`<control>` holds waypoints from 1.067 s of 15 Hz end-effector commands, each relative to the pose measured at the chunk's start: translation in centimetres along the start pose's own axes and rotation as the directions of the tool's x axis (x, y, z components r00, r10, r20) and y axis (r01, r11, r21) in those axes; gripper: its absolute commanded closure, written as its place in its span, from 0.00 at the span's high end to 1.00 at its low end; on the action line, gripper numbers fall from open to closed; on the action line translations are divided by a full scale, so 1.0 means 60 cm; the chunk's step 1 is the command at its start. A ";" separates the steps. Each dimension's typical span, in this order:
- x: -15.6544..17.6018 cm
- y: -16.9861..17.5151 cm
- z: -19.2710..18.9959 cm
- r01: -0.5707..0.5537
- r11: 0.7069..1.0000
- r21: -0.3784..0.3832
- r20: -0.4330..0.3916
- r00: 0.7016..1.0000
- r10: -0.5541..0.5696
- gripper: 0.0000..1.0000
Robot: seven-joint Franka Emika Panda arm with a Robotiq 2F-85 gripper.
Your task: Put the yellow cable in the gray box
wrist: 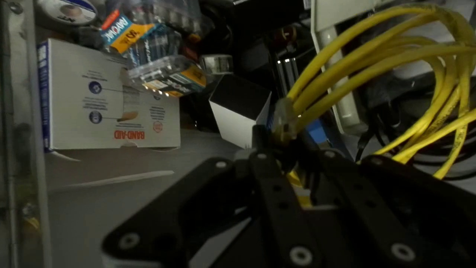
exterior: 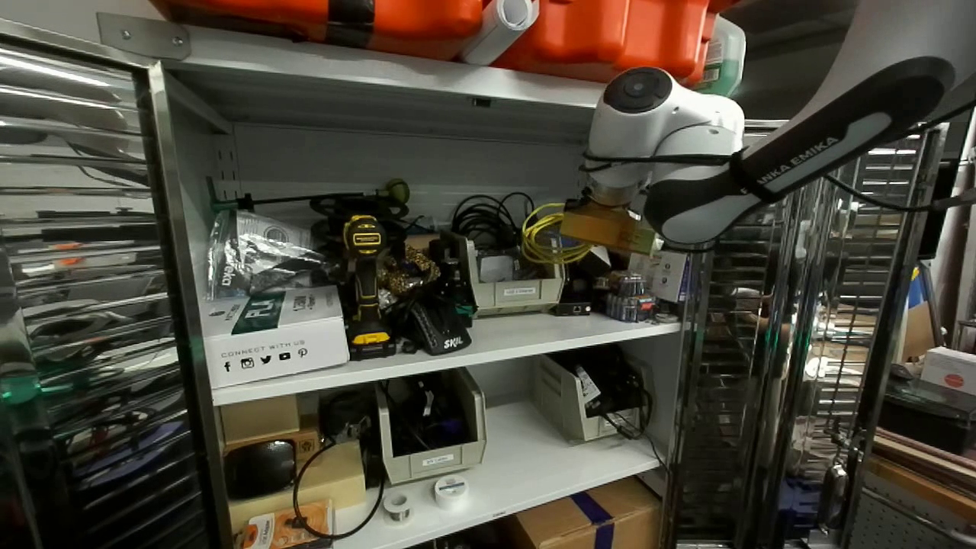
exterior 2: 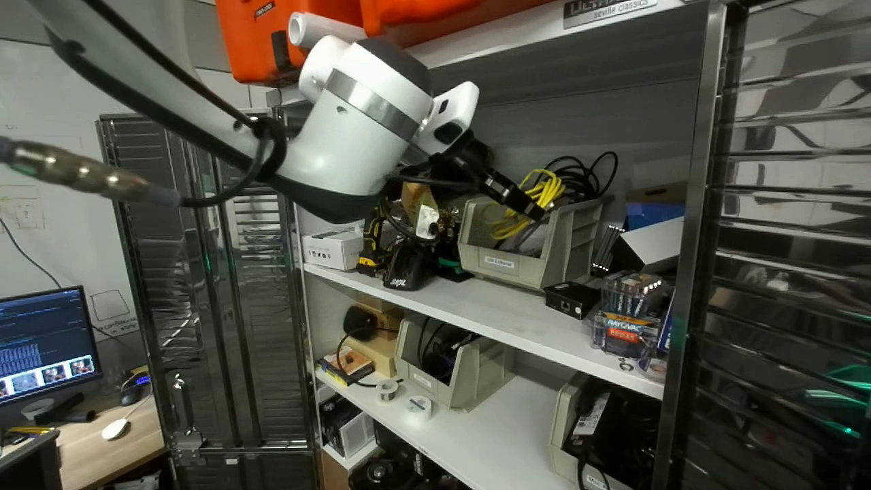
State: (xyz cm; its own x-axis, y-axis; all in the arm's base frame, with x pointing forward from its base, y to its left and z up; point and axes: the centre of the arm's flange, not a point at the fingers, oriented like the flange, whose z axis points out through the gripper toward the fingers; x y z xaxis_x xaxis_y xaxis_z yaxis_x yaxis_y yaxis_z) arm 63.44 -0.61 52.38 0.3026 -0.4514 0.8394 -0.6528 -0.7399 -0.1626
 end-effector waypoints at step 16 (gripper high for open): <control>0.037 -0.258 0.121 0.006 0.999 0.037 -0.096 0.995 -0.002 0.44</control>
State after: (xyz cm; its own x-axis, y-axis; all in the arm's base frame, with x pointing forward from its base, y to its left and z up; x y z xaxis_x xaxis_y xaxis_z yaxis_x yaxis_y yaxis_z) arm 76.81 5.47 50.99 0.2190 -0.4206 0.8804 -0.6450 -0.7395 -0.1928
